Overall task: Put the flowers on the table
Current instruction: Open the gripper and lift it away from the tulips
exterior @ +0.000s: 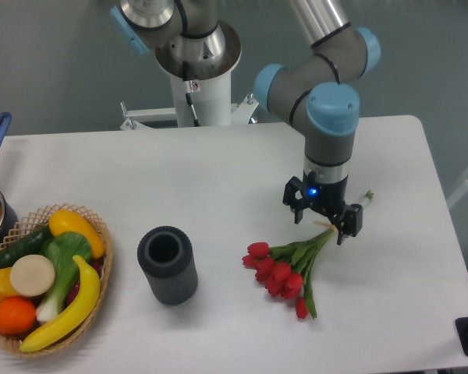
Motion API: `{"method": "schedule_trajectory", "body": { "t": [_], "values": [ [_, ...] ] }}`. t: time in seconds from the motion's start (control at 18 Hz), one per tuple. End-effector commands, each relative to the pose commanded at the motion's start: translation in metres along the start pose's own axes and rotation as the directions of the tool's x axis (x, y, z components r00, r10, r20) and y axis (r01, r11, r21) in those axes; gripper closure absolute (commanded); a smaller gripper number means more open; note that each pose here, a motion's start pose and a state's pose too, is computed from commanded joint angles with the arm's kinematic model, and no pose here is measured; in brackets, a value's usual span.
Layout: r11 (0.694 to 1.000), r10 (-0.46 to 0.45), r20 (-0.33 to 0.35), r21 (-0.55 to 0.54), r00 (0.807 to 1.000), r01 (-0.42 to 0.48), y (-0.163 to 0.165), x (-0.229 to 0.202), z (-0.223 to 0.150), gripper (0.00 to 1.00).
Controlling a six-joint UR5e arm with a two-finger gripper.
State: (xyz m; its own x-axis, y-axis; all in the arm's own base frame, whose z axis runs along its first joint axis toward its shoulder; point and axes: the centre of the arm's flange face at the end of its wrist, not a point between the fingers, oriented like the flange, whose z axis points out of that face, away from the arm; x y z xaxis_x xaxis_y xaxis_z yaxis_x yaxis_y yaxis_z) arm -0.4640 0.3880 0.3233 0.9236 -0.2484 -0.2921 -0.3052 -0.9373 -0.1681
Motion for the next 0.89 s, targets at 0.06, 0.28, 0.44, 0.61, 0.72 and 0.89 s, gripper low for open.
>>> {"method": "schedule_trajectory", "body": {
  "t": [0.06,0.28,0.44,0.61,0.72,0.89],
  "values": [
    [1.000,0.017,0.004,-0.002,1.000,-0.017,0.002,-0.001,-0.008,0.00],
    [0.996,0.088,-0.004,-0.018,0.996,-0.088,0.011,-0.004,-0.048,0.00],
    [0.990,0.137,-0.066,-0.026,0.988,-0.139,0.020,-0.011,-0.091,0.00],
    [0.982,0.186,-0.115,-0.021,0.976,-0.190,0.021,-0.015,-0.126,0.00],
    [0.980,0.192,-0.121,-0.024,0.974,-0.196,0.029,-0.016,-0.139,0.00],
    [0.968,0.246,-0.115,-0.026,0.963,-0.250,0.055,-0.018,-0.153,0.00]
  ]
}}
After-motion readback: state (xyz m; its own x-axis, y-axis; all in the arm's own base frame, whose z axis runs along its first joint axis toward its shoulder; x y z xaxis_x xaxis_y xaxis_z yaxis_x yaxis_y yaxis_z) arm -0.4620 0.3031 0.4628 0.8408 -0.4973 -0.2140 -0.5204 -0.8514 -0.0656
